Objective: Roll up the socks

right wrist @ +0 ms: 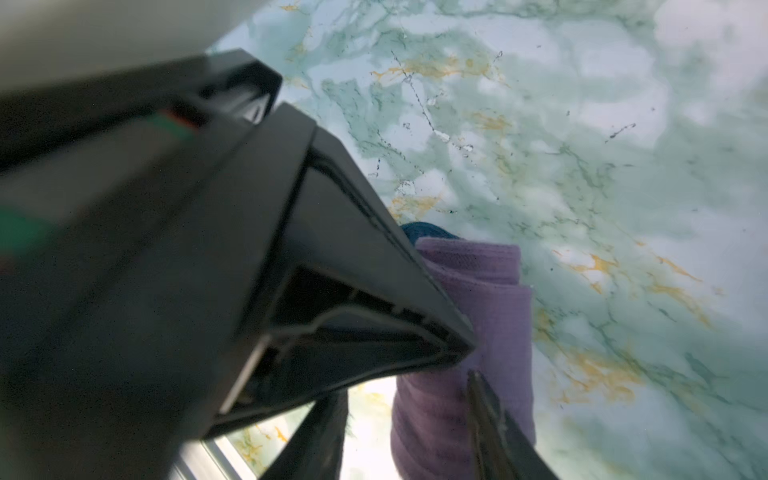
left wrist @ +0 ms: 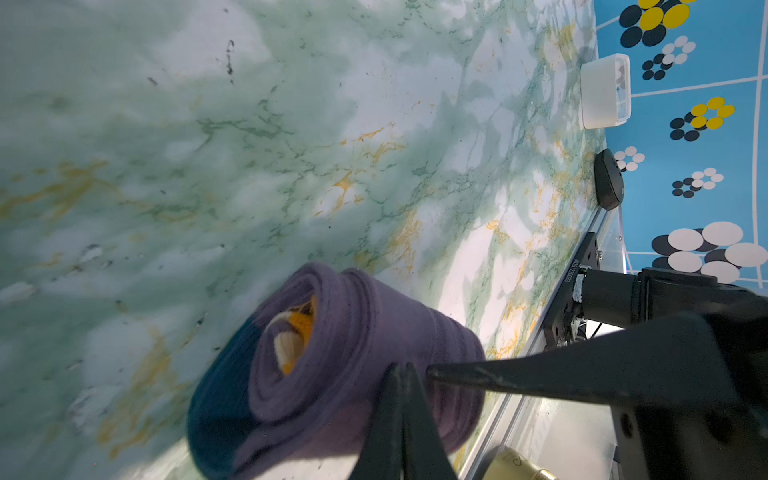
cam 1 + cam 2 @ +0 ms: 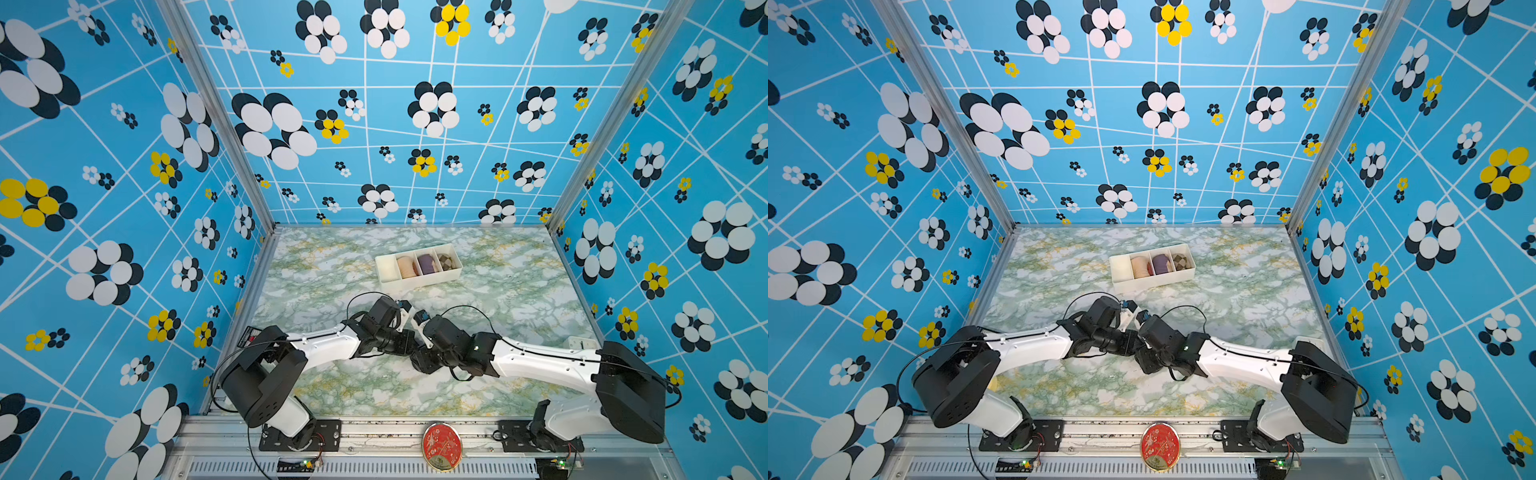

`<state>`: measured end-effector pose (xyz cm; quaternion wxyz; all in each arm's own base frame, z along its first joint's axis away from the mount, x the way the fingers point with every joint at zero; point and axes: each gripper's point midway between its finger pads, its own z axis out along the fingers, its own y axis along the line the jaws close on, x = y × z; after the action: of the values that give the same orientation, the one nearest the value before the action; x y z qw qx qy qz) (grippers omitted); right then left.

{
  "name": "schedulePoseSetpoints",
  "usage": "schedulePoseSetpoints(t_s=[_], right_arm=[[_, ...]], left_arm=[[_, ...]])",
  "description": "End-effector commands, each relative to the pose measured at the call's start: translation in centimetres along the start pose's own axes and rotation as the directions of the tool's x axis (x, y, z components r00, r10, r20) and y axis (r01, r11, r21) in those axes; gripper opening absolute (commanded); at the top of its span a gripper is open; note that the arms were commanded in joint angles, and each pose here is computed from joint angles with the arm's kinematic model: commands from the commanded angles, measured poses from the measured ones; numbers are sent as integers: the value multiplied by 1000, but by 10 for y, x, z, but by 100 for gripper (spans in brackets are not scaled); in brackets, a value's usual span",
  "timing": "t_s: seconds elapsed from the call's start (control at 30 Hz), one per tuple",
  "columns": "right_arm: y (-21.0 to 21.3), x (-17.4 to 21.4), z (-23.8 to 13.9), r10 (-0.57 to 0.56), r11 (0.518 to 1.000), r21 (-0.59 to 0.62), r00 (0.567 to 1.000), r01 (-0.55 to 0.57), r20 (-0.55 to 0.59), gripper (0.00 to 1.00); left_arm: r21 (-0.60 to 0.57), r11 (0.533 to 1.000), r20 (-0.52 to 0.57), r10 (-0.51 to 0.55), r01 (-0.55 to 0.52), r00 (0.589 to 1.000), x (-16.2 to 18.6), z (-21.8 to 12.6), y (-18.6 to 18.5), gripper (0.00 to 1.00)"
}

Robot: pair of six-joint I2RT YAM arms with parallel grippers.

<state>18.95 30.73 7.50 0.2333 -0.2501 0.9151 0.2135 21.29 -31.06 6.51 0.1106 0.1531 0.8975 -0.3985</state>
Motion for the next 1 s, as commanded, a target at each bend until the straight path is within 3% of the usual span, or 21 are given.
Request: schedulePoseSetpoints(t_s=[0.0,0.27,0.57,0.97], right_arm=[[-3,-1,-5,-1,1000,9,1000,1,5,48],[-12,-14,-23,-19,998,67,998,15,52,53],[-34,2,-12,7,993,119,996,3,-86,56],[-22,6,11,9,1000,20,985,-6,-172,58]], left_arm=[[-31,1000,-41,-1,-1,999,7,4,7,4],[-45,999,-53,-4,2,999,11,7,12,4],[-43,999,-52,-2,0,999,10,8,12,4],[-45,999,-54,-4,2,999,13,9,14,4]])
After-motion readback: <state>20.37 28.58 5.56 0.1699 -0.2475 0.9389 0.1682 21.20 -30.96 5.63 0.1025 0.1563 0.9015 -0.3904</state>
